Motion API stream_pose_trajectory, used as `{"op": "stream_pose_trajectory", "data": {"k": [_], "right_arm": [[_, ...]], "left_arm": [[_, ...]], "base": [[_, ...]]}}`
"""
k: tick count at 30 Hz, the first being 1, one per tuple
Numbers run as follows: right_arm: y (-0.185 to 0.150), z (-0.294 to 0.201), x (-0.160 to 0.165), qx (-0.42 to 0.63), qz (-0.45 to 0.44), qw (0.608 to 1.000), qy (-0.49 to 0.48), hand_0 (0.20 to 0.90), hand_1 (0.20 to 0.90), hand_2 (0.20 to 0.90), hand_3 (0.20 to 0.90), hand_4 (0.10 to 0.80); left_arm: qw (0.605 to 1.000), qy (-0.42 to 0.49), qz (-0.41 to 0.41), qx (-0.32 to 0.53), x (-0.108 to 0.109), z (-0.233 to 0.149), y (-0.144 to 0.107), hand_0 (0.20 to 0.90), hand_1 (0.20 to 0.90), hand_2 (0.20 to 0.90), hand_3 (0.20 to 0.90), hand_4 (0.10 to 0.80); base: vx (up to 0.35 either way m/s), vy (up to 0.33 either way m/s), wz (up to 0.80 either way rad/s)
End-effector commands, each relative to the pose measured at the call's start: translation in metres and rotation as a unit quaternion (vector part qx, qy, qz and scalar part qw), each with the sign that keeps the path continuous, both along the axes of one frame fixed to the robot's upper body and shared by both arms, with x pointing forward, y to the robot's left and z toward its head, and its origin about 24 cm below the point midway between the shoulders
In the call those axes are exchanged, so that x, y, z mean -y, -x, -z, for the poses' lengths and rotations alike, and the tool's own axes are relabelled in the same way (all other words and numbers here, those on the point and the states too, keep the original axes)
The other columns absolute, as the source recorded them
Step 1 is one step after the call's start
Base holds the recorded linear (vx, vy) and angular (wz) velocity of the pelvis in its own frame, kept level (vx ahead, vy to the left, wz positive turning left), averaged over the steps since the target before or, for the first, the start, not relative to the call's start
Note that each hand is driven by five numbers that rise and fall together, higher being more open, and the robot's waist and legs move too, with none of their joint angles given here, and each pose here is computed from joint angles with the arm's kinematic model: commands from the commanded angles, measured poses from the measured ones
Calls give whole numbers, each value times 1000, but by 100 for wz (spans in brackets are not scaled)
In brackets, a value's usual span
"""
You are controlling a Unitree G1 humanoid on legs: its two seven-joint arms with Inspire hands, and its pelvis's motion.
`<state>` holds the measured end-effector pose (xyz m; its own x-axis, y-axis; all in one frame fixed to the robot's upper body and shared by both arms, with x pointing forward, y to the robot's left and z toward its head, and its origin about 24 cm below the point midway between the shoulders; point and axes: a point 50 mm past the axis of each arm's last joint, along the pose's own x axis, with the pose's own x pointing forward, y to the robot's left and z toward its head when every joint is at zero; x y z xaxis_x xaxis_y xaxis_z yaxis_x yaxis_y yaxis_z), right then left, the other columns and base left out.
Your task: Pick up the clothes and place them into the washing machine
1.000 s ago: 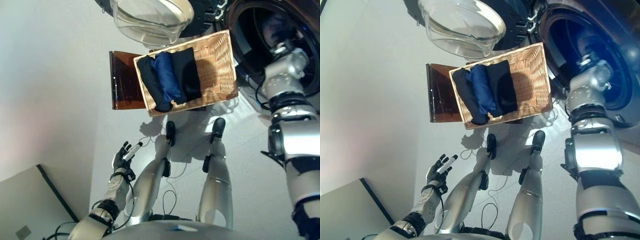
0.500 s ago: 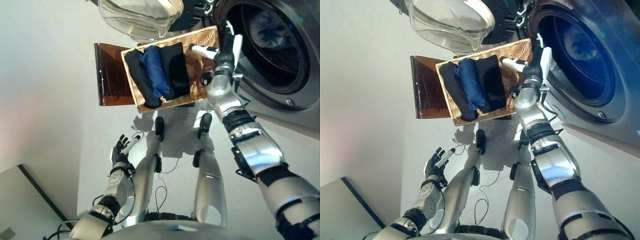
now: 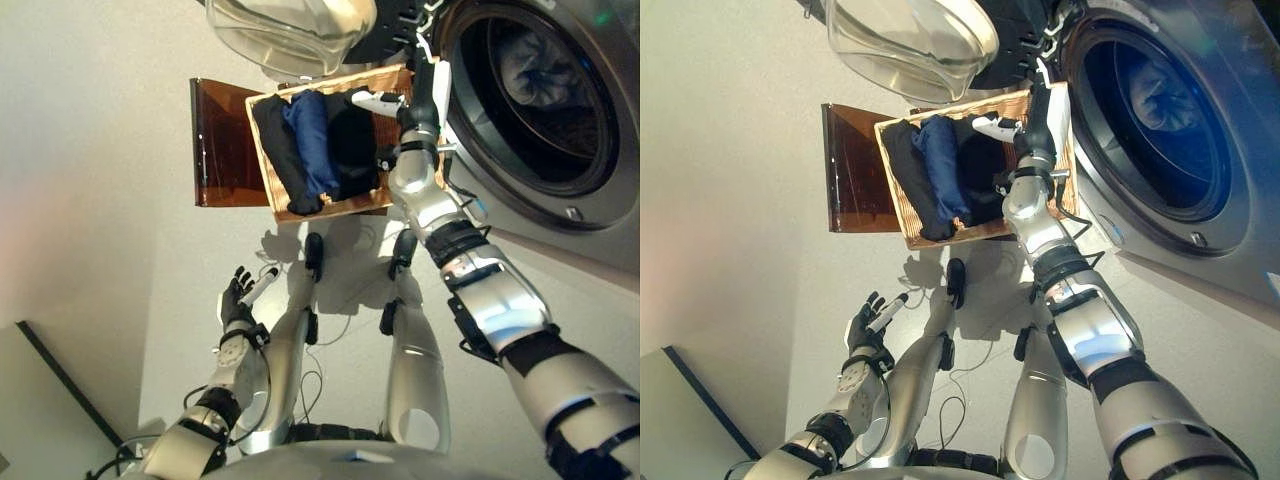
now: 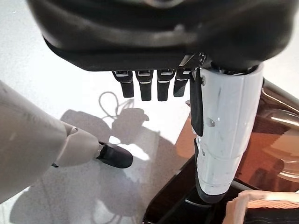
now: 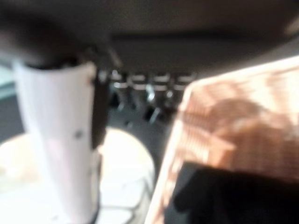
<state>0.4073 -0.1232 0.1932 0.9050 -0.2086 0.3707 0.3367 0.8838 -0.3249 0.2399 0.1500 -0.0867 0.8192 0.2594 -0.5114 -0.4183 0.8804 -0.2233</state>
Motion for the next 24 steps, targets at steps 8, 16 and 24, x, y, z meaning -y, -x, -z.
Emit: {"op": "stream_pose_trajectory", "data": {"k": [8, 16, 24], "right_arm": [[3, -48, -48, 75, -90, 993, 32, 900, 900, 900, 900, 800], [-4, -33, -43, 27, -86, 996, 21, 900, 900, 900, 900, 800], [-10, -30, -29, 3, -70, 997, -5, 900, 900, 900, 900, 800]], "left_arm": [[998, -46, -39, 35, -34, -12, -6, 900, 900, 900, 900, 800], [995, -48, -38, 73, -38, -25, -13, 900, 900, 900, 900, 800], [993, -54, -33, 99, -43, -34, -14, 900, 900, 900, 900, 800]], "base": [[4, -1, 3], [-1, 4, 3], [-4, 5, 3]]}}
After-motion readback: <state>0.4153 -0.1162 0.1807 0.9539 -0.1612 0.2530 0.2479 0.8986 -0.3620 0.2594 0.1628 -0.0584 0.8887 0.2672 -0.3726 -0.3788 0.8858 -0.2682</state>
